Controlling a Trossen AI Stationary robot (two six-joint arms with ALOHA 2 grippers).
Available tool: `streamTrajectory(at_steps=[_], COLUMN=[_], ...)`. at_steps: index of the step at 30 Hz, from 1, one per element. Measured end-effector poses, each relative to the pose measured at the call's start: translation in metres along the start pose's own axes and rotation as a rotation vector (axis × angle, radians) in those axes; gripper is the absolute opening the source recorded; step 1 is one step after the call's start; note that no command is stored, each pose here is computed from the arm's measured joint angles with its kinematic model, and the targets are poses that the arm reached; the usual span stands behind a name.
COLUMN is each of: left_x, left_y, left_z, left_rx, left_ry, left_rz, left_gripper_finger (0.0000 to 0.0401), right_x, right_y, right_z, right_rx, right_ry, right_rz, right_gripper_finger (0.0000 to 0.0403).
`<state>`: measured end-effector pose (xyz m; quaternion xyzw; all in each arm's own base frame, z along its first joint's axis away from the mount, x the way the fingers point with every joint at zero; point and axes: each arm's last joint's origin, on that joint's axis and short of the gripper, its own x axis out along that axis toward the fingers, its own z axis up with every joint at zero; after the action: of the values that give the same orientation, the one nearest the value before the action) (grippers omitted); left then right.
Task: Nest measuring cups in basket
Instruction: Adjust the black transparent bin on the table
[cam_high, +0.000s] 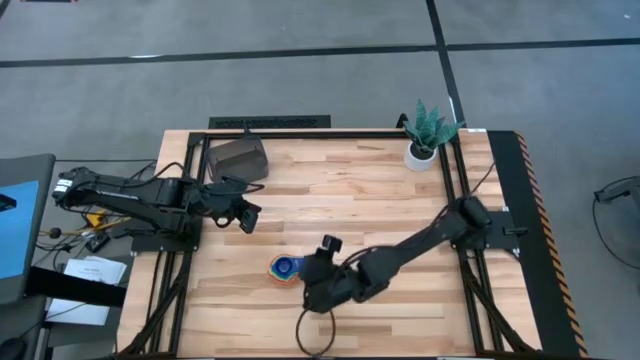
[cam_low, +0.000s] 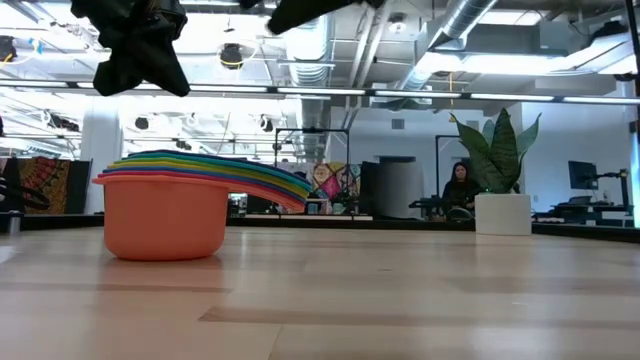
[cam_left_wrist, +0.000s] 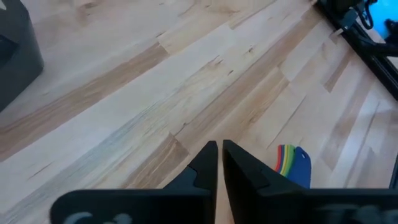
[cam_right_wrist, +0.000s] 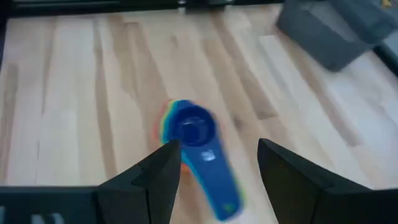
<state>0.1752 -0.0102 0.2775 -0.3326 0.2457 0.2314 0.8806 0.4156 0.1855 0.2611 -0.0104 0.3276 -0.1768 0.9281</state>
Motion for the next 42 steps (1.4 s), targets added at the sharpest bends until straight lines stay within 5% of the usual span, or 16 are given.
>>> streamTrajectory(at_steps=[8,21,30,35,42], left_x=[-0.007,0.000,0.029,0.061,0.097], left_y=[0.003,0.016,0.061,0.084,0.126], left_z=[0.004,0.023,0.057,0.069,0.073], left_rx=[-0.016,-0.100,-0.075,-0.138,-0.262], left_ry=[-0.086,-0.231,-0.189,-0.135,-0.080], left_rz=[0.027,0.149,0.357,0.395,0.589], left_gripper_finger=[0.0075,0.0174,0.0185,0.0185,0.0185], right_x=[-0.014,-0.007,-0.028,-0.023,-0.005], right_y=[-0.072,-0.166,-0.220,-0.242,-0.255], right_z=[0.024,-0.041,-0.042,-0.040,-0.047], right_rx=[0.001,0.337,0.331,0.360,0.396], right_ry=[0.046,-0.004,-0.064,-0.064,0.011], right_rz=[-0.009,0.391,0.422,0.436,0.486], right_gripper_finger=[0.0235,0.0235,0.0235,0.0235,0.0235])
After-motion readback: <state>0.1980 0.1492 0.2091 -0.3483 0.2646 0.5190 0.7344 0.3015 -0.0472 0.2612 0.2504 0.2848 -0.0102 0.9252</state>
